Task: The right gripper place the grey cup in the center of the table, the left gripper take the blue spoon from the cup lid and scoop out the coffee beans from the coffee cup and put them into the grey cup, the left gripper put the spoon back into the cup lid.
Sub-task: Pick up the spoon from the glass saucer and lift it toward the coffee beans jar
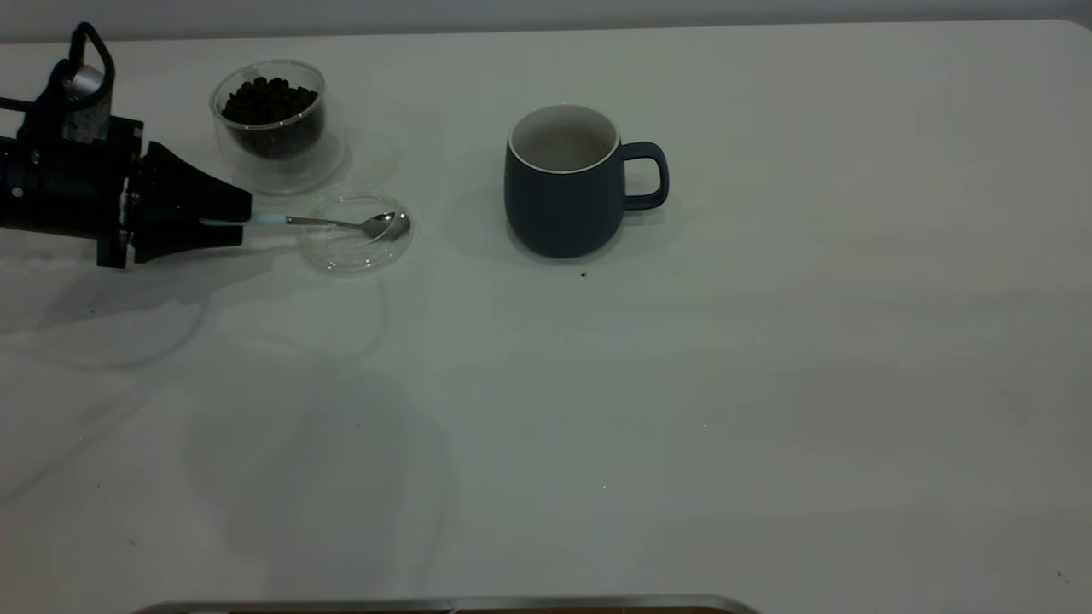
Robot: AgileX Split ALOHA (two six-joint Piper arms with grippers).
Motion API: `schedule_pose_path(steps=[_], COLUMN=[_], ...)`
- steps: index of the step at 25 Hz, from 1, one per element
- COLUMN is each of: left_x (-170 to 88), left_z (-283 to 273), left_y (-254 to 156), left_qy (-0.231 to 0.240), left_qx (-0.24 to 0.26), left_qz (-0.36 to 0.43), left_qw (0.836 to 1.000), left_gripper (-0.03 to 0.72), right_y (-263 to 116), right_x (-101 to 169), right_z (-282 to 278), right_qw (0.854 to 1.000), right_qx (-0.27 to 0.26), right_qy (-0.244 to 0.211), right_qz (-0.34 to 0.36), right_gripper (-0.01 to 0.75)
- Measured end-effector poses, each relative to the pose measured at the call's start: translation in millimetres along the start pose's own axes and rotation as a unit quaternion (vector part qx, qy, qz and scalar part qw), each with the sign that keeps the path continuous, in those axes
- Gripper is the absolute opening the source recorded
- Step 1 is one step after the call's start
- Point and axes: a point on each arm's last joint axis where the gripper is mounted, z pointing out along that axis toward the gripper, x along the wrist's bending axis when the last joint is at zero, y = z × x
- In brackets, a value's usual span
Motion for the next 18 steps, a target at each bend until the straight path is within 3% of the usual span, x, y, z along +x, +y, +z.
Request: schedule_pose_path(steps=[5,13,18], left_x=[0,-3,-17], left_z=[0,-4,-14], left_y=[0,-1,4], left_qy=[-0.002,-0.002,0.001], left_qx=[0.000,0.020,0.044], left_qz=[0.001,0.004,0.028], left_qw=[1.000,1.000,0.999], left_gripper=[0.141,0.132,0.132], right_y=[0,0,0], right_x=[0,0,0], right_z=[0,0,0], right_qw=[1.000,1.000,1.000], right_qx=[0.000,0.000,0.000], right_qy=[0.000,0.000,0.000], right_qz=[0.000,0.000,0.000], right_gripper=[0.577,0.576,0.576])
